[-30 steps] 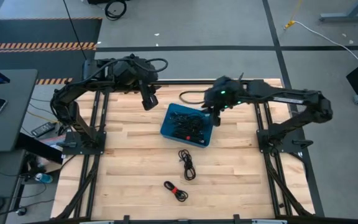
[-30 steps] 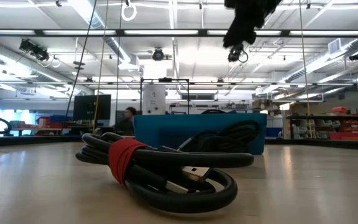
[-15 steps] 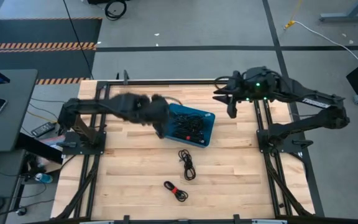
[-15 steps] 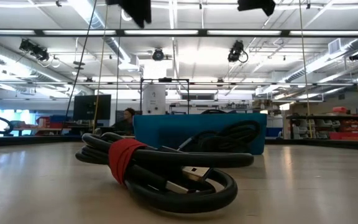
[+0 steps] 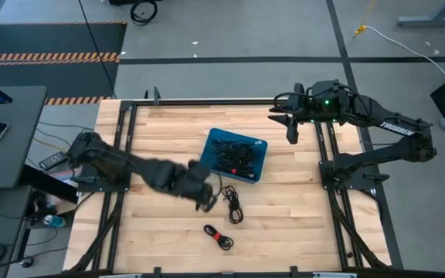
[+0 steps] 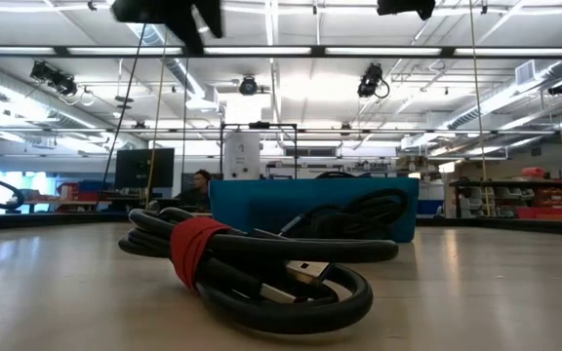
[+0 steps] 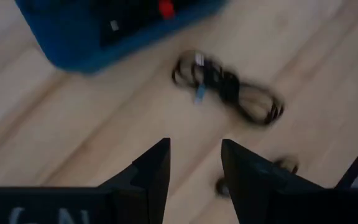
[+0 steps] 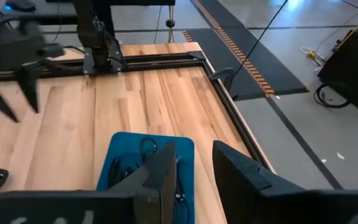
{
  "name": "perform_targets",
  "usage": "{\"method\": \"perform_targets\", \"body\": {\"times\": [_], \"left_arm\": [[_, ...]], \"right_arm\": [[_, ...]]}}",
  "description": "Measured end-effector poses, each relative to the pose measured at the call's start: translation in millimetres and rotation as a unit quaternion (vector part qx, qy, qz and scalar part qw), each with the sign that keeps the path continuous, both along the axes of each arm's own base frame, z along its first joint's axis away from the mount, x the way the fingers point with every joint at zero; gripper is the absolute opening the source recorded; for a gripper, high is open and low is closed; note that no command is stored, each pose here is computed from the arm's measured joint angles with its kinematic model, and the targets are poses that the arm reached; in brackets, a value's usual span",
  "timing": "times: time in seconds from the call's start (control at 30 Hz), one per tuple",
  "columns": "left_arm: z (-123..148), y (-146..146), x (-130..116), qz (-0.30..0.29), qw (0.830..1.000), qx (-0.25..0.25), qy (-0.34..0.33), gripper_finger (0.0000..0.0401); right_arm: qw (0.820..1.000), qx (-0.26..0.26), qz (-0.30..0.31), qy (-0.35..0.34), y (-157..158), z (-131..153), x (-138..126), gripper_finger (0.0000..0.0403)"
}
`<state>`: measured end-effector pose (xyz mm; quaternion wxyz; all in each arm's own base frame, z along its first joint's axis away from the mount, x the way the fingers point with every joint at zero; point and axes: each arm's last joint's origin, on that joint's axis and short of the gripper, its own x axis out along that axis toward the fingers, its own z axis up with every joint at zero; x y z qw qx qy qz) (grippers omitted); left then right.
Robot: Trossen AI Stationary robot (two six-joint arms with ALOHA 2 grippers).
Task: Pick and place USB-C Cables
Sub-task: Put the black charger cable into the blue bin
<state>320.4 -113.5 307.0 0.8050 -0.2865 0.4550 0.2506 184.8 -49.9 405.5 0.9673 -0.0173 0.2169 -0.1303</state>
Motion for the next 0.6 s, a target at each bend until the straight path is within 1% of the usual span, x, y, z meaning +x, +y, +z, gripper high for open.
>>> {"method": "perform_targets", "body": {"times": [0.1,0.17,0.23,0.3,0.37,0.43,0.5,0.6], "left_arm": [[-13.8,-16.3,-9.3,-0.022,1.0,0.005,0.02,0.0151],[-25.1,-23.1,-15.7,-0.015,0.999,0.004,0.035,0.0151],[-36.1,-26.2,-20.1,0.008,0.999,-0.002,0.044,0.0151],[-48.0,-27.1,-20.7,0.018,0.999,-0.011,0.041,0.0151],[-58.6,-26.2,-19.9,0.013,0.999,-0.015,0.038,0.0151],[-64.8,-24.9,-15.5,0.008,1.0,-0.023,0.018,0.0151],[-71.3,-23.1,-11.8,-0.008,1.0,-0.022,0.002,0.0151],[-74.5,-23.2,-5.4,-0.067,0.997,-0.017,-0.024,0.0151]], "right_arm": [[1.0,-0.001,-0.002,0.0,-1.0,0.1,-0.4,0.011],[1.0,-0.001,-0.002,0.0,-1.0,0.1,-0.4,0.011],[1.0,-0.002,-0.002,0.0,-1.0,0.1,-0.4,0.011],[1.0,-0.006,0.0,0.001,-1.0,0.1,-0.4,0.011],[1.0,-0.009,0.001,0.002,-1.0,0.2,-0.3,0.011],[1.0,-0.009,0.002,0.002,-1.0,0.1,-0.3,0.011],[1.0,-0.009,0.002,0.002,-1.0,0.1,-0.3,0.011],[1.0,-0.009,0.002,0.002,-1.0,0.1,-0.3,0.011]]}}
